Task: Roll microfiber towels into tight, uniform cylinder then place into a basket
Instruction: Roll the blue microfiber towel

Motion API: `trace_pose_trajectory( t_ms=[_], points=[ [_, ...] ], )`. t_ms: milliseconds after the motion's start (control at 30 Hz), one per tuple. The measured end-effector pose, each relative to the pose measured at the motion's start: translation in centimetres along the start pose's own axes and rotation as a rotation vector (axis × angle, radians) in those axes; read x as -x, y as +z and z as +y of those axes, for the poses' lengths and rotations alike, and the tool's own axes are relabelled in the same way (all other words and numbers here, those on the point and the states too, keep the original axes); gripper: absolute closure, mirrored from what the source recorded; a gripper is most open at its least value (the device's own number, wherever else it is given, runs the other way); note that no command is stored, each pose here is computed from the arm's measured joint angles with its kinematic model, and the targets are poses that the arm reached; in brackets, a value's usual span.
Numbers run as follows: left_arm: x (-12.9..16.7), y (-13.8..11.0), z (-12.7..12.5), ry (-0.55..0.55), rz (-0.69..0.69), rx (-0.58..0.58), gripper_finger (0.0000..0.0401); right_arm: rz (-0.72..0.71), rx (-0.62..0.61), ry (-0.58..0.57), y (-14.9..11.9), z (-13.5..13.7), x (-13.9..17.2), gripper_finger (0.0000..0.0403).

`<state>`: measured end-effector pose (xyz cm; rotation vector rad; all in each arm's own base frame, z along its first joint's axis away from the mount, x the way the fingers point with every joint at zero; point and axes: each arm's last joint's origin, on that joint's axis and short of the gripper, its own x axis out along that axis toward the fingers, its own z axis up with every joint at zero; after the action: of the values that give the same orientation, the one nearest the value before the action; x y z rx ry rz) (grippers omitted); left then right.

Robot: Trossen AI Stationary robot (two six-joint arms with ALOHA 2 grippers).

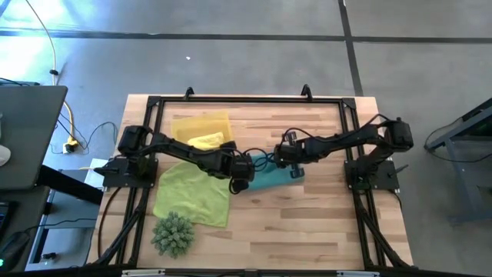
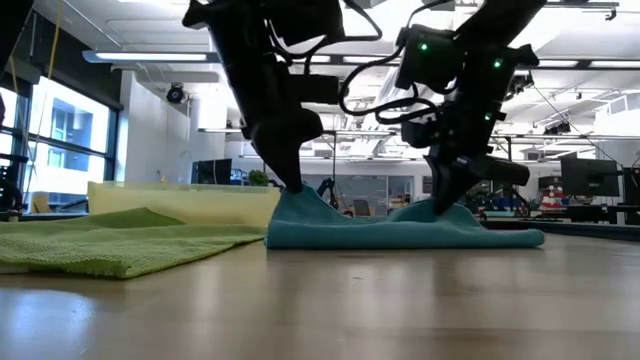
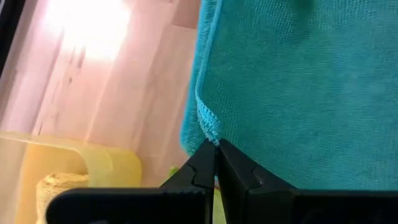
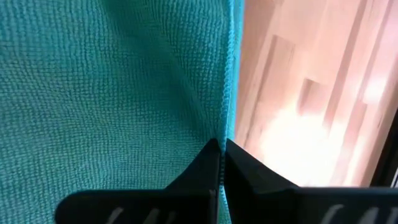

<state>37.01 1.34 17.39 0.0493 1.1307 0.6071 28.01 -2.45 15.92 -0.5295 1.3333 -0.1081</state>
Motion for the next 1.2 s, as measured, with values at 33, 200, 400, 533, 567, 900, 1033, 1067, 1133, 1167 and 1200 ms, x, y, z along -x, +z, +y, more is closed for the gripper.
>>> trace_pose_trajectory(
  t_ms=[33,200,400,533,567,900,1033,1067,1133,1167,1200],
  points=[
    [-0.1,0.0,0.2,0.003,0.002,0.004,0.04,0.002,-0.005,0.0,-0.1,-0.1,-0.1,0.0402],
    [-0.4,0.2,0.6,0.007,0.007,0.017,0.04,0.004,-0.033,0.012,-0.3,-0.6,-0.3,0.0402],
    [-0.4,0.2,0.7,0.0,0.011,0.026,0.04,-0.02,-0.055,0.035,-0.2,-0.9,-0.4,0.0402],
    [-0.4,0.1,0.7,0.007,0.017,0.021,0.04,-0.033,-0.044,0.026,-0.1,-1.1,-0.4,0.0386],
    [-0.4,0.1,0.8,0.018,0.016,0.021,0.04,-0.037,-0.045,0.024,-0.1,-1.1,-0.4,0.0378],
    [-0.6,0.1,0.8,0.057,0.012,0.017,0.04,0.008,-0.095,0.012,-0.3,-1.2,0.3,0.0303],
    [-1.2,0.0,0.9,0.067,0.031,0.015,0.04,-0.023,-0.18,0.119,-0.3,-1.0,0.9,0.0303],
    [-1.3,-0.2,0.9,0.071,0.044,0.009,0.04,-0.025,-0.198,0.146,-0.3,-0.9,0.9,0.0304],
    [-1.5,-0.1,1.0,0.077,0.04,0.013,0.04,-0.02,-0.232,0.16,-0.5,-0.8,0.7,0.0306],
    [-1.7,-0.1,1.0,0.081,0.039,0.014,0.04,-0.011,-0.254,0.164,-0.6,-0.7,0.7,0.0306],
    [-1.8,-0.2,1.0,0.09,0.053,0.007,0.04,-0.002,-0.283,0.171,-0.8,-0.6,0.6,0.0307]
  ],
)
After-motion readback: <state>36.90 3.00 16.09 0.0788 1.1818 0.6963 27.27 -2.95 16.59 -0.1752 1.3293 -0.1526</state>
